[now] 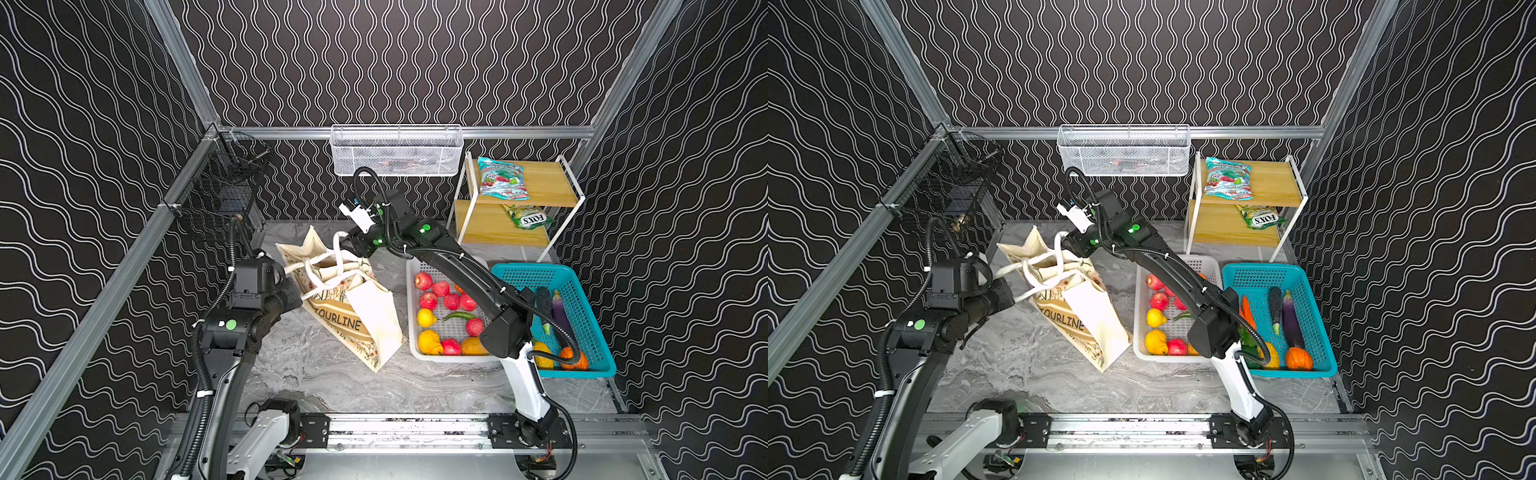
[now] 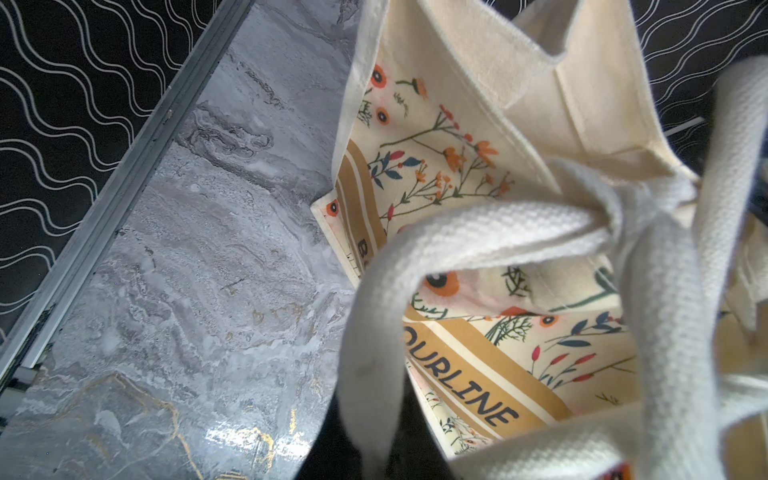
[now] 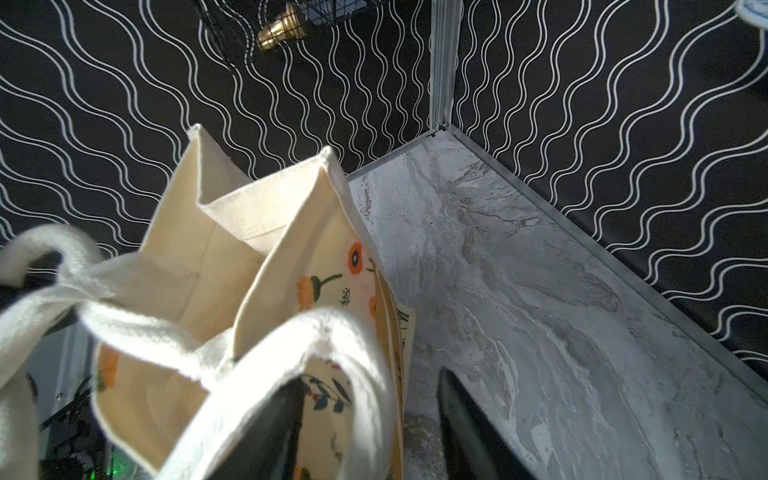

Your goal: Place the food into the grocery bag and tie it

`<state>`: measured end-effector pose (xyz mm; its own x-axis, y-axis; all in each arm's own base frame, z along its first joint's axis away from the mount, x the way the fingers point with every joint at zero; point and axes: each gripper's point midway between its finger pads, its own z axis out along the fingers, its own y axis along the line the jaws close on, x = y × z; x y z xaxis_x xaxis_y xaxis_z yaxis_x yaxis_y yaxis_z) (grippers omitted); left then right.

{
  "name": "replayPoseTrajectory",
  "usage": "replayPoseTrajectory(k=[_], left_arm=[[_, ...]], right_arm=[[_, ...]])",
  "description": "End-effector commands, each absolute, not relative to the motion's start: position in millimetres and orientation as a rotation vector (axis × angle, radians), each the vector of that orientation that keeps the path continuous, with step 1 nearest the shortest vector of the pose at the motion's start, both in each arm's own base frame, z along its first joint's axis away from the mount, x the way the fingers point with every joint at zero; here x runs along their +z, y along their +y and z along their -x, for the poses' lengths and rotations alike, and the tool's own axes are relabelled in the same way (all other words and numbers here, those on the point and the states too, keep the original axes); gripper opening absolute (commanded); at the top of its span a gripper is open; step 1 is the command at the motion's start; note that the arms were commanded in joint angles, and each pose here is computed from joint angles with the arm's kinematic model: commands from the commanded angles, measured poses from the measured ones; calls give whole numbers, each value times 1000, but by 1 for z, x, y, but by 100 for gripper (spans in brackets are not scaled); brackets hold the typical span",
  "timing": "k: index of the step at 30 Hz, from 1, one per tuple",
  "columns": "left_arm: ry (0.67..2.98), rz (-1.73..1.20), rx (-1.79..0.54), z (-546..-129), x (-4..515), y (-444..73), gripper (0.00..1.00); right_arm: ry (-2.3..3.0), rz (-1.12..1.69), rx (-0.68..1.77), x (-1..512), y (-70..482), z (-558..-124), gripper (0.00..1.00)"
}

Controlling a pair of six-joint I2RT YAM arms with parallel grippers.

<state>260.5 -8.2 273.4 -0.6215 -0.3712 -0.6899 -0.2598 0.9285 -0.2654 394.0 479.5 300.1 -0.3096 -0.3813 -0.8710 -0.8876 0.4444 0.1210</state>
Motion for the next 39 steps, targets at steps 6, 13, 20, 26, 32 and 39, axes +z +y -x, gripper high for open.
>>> replayPoseTrajectory(k=[6,13,20,26,32,39], left_arm=[[2282,499,-49,-255,270,10,0],[2341,570,182,-243,257,38,0],[2348,606,257,-239,254,48,0],[2375,599,138,-255,245,34,0],[2366,482,-194,-297,245,-13,0],[2368,379,-298,-320,251,-40,0]], right_arm=[[1833,844,724,338,435,-419,0],[1832,634,674,368,352,-442,0],[1874,427,652,353,279,-460,0],[1872,344,691,343,260,-457,0],[1799,486,839,346,290,-442,0],[1806,657,846,325,337,-431,14]])
